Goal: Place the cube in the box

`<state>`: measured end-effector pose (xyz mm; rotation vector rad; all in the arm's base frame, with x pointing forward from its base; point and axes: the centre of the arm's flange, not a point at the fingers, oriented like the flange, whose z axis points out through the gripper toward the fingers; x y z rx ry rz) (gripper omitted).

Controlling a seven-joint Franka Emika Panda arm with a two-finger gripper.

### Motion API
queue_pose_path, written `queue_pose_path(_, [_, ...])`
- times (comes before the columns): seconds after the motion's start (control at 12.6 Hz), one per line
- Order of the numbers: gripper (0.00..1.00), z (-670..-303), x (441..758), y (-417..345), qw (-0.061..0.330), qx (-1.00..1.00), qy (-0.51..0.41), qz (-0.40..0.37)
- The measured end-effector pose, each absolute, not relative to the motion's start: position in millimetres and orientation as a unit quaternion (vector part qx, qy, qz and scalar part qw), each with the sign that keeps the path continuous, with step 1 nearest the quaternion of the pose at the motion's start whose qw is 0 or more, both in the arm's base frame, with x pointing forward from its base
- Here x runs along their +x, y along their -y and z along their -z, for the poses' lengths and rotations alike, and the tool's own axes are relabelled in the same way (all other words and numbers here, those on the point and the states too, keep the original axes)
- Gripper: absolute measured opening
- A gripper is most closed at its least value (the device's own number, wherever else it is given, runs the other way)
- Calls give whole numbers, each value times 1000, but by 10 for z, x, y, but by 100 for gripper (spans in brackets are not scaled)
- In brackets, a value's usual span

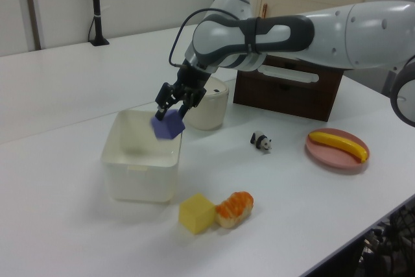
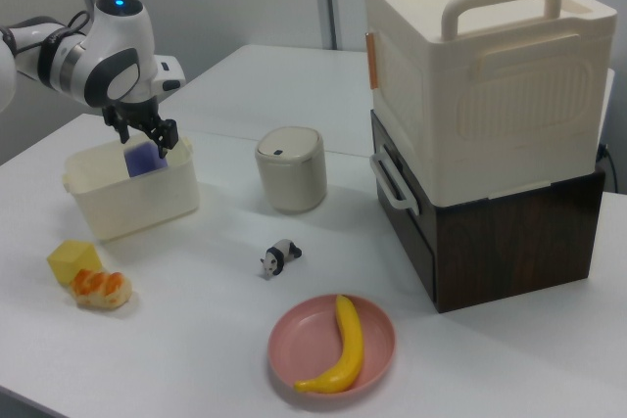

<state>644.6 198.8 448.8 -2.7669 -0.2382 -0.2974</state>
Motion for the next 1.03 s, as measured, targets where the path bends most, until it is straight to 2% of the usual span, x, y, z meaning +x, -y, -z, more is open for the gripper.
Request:
queue_pose_path(0.08, [100, -4463, 6443, -2016, 174, -976, 80, 102])
queue_pose_path(0.4, [100, -4637, 6469, -1944, 175, -978, 42, 107])
queue_pose_path(0.56, [100, -4723, 6442, -1691, 137, -987, 15, 82])
queue_pose_path(0.87, [100, -4930, 6223, -1053, 11, -1000, -19, 12])
queue_pose_path(1.03, [100, -5105, 6124, -856, -17, -1000, -25, 4])
